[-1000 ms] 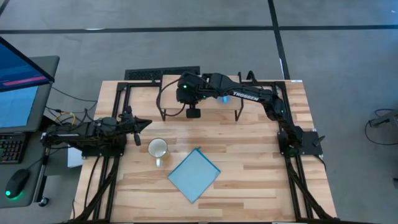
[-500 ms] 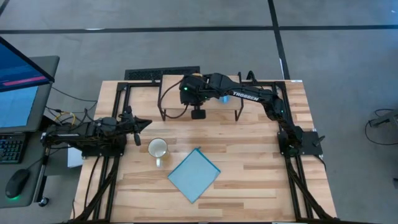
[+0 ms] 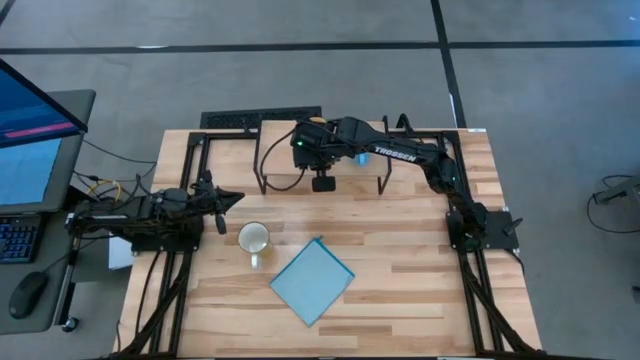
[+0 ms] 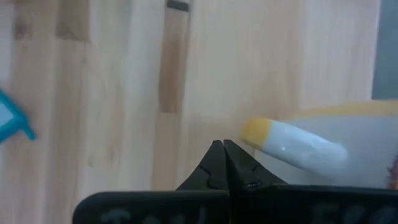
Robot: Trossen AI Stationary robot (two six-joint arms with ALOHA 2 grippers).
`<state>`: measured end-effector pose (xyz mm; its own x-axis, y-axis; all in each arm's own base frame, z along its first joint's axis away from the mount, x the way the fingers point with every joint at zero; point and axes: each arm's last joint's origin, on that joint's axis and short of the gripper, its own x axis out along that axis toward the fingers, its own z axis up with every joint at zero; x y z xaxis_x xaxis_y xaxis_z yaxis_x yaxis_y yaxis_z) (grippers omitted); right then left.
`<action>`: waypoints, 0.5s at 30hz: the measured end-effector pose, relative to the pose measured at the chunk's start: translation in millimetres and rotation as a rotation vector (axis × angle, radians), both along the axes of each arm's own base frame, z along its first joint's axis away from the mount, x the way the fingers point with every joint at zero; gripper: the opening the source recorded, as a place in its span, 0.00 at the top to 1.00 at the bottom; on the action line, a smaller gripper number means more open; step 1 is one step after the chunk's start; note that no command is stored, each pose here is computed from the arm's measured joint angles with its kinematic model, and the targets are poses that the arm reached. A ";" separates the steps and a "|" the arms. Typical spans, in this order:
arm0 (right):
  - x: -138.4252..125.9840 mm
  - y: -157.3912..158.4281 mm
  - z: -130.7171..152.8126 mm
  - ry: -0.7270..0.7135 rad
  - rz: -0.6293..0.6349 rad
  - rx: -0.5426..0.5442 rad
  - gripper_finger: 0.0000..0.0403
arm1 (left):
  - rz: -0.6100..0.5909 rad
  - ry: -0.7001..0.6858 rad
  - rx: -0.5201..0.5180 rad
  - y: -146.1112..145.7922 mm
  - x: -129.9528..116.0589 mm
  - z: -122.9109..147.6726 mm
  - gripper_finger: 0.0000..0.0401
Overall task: Stack small to large cups/mugs on shelf
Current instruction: Put the yellow mug on the shelf
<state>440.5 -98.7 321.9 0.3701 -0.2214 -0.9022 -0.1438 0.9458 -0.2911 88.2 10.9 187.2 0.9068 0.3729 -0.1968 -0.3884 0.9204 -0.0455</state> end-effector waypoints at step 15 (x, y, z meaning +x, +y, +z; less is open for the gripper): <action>3.3 0.9 29.0 -0.209 0.019 -0.053 1.00 | 0.004 -0.009 -0.022 0.0 0.0 0.0 1.00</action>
